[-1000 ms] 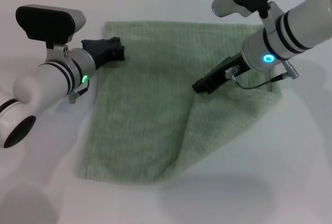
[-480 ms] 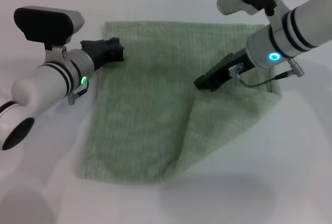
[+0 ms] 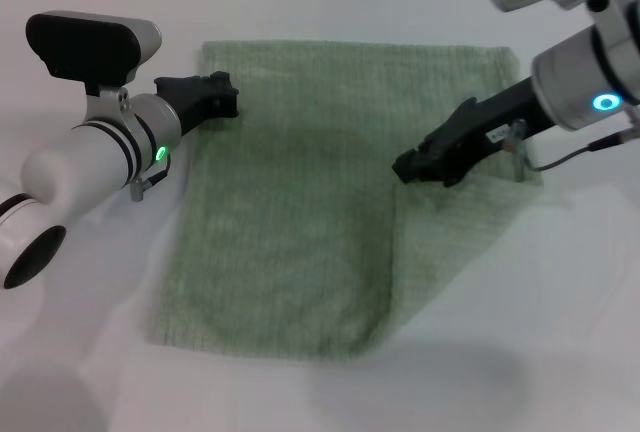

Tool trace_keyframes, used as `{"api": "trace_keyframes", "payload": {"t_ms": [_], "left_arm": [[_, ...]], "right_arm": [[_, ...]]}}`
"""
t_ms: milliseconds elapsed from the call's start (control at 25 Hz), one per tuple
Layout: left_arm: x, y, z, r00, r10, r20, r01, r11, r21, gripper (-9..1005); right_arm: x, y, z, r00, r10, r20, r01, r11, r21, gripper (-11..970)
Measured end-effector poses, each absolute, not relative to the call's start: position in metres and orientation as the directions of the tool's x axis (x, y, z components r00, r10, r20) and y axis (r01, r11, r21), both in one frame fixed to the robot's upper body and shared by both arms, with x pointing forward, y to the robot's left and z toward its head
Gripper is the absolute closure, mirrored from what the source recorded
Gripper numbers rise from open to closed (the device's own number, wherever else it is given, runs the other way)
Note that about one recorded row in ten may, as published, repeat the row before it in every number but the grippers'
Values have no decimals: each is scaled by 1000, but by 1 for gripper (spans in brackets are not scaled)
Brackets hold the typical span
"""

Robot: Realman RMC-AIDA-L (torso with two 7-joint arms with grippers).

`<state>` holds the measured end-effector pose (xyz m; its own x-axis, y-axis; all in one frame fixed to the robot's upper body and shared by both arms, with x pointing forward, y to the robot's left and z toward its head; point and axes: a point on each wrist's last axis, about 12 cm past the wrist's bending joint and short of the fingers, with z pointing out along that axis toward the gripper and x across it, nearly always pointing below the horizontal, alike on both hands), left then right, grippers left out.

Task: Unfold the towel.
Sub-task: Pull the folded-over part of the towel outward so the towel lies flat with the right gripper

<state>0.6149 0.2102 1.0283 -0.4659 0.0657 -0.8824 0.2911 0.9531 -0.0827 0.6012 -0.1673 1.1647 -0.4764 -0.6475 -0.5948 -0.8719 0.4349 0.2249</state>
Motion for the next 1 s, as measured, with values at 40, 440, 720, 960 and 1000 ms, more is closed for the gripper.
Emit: {"api": "trace_keyframes", "payload": {"t_ms": [40, 440, 720, 960, 1000], "left_arm": [[615, 210, 1028, -466, 66, -882, 291, 953, -83, 998], [615, 211, 1028, -467, 64, -882, 288, 954, -84, 997], [615, 211, 1028, -467, 61, -882, 286, 954, -85, 997], [614, 210, 1029, -462, 53, -885, 288, 953, -93, 998], [614, 211, 1029, -462, 51, -885, 286, 953, -94, 998]], "right_arm": [[601, -167, 1165, -476, -648, -595, -872, 435, 225, 932], [577, -185, 1179, -489, -688, -536, -872, 367, 325, 933], [564, -193, 1182, -479, -737, -477, -873, 346, 343, 933], [561, -195, 1177, -478, -784, -396, -870, 364, 332, 934], [561, -193, 1174, -465, -798, -384, -877, 357, 322, 932]]}}
